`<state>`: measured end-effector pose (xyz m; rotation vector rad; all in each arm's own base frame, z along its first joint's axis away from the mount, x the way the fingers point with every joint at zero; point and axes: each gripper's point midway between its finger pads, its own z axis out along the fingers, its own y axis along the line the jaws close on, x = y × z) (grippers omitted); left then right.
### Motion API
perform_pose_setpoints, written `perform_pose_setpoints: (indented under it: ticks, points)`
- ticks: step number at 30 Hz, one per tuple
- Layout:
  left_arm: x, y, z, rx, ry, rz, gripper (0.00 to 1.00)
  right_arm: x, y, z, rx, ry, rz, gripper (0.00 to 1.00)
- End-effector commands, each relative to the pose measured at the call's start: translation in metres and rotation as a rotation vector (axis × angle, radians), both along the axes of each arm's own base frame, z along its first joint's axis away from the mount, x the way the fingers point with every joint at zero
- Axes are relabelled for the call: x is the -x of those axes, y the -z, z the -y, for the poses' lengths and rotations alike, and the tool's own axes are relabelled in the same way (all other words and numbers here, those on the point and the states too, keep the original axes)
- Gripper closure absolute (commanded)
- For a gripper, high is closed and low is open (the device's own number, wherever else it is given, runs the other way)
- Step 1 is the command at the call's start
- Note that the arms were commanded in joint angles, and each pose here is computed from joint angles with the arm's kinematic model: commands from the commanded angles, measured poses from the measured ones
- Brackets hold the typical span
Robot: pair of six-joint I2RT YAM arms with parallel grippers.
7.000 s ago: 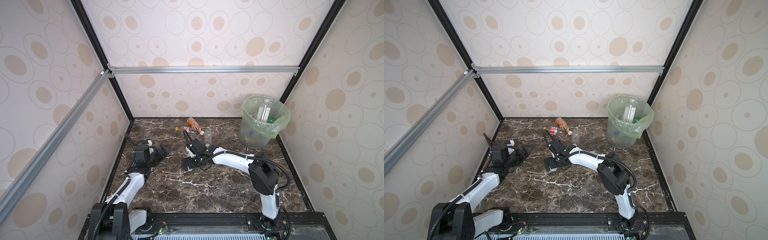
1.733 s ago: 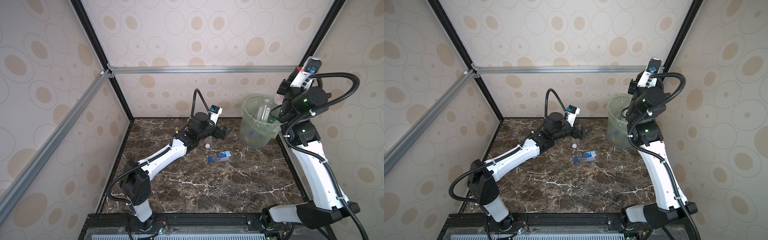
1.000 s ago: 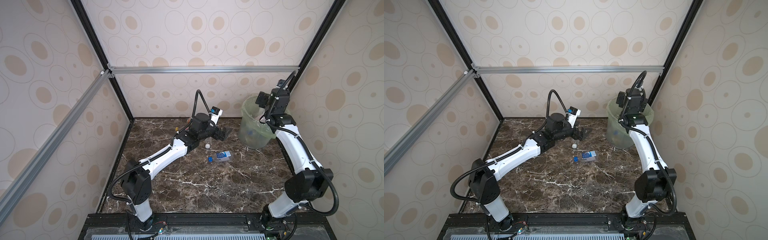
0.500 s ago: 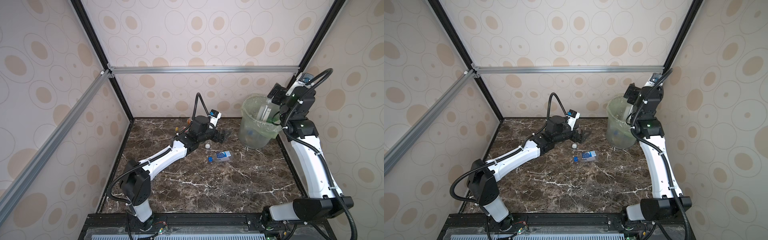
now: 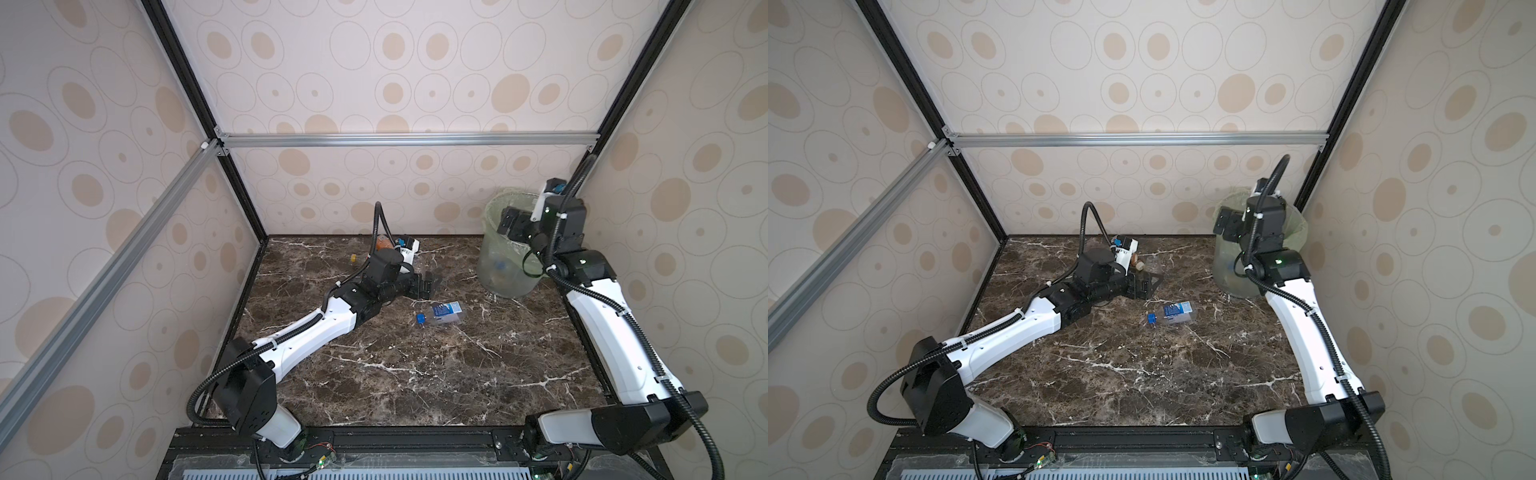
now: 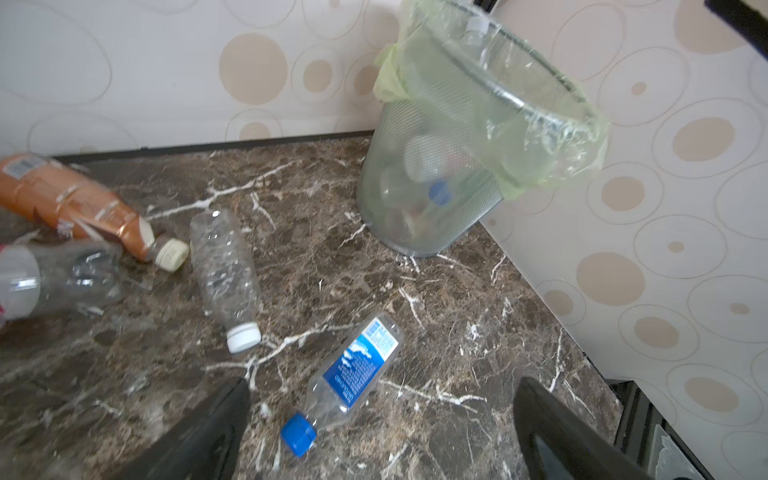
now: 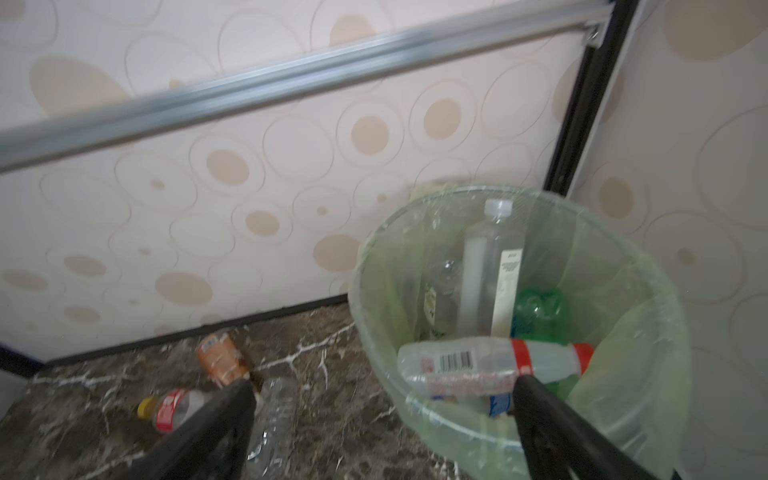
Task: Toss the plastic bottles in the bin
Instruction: 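Lower the left gripper to the blue-capped water bottle while the right lowers beside the wastebasket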
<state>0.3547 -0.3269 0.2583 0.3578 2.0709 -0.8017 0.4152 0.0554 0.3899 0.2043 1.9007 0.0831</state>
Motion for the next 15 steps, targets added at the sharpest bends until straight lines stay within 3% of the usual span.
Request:
perform_pose_setpoints:
  ticks: [1, 7, 15]
  points:
    - [0.001, 0.018, -0.018, -0.014, -0.052, -0.079, 0.01, 0.021, 0.035, -0.027, -0.001, -0.059, -0.085, 0.0]
    - [0.015, 0.065, -0.019, -0.142, 0.024, -0.153, 0.01, 0.042, 0.1, -0.052, -0.034, -0.125, -0.237, 0.0]
    - [0.002, 0.114, 0.003, -0.335, 0.178, -0.154, 0.01, 0.075, 0.18, -0.028, 0.025, -0.042, -0.428, 0.0]
